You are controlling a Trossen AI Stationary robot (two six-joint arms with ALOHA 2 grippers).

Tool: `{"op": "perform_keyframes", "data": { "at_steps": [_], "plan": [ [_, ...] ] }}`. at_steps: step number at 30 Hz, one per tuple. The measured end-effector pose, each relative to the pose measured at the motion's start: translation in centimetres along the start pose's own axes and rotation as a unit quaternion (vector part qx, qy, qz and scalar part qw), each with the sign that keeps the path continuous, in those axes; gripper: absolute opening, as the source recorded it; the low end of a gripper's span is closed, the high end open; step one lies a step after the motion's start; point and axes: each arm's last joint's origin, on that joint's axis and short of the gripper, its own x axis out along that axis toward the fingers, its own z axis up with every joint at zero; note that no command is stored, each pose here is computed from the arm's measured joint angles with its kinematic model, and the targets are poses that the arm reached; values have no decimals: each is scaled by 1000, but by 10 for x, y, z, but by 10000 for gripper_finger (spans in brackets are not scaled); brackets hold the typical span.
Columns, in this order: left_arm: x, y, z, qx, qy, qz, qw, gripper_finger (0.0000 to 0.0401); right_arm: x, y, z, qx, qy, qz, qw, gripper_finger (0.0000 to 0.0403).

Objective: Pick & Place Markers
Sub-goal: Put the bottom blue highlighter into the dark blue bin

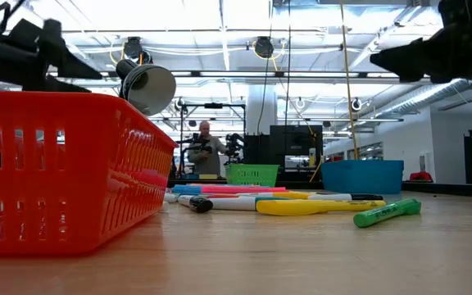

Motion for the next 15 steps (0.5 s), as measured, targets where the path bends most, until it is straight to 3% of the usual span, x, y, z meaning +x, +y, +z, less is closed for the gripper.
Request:
{"op": "perform_keyframes", "data": {
  "at_steps": [4,10,12,15],
  "plan": [
    [0,-8,-4,14,50,-120,991,251,0,0,5,-17,-27,-4,999,121],
    [2,-18,-9,-20,92,-194,977,251,0,-1,8,-36,-38,-9,999,121],
    [3,-21,-12,-9,101,-202,974,251,0,-1,8,-38,-39,-11,998,121],
    [8,-24,-18,-5,100,-162,982,251,0,-2,10,-33,-48,-15,998,121]
  ]
}}
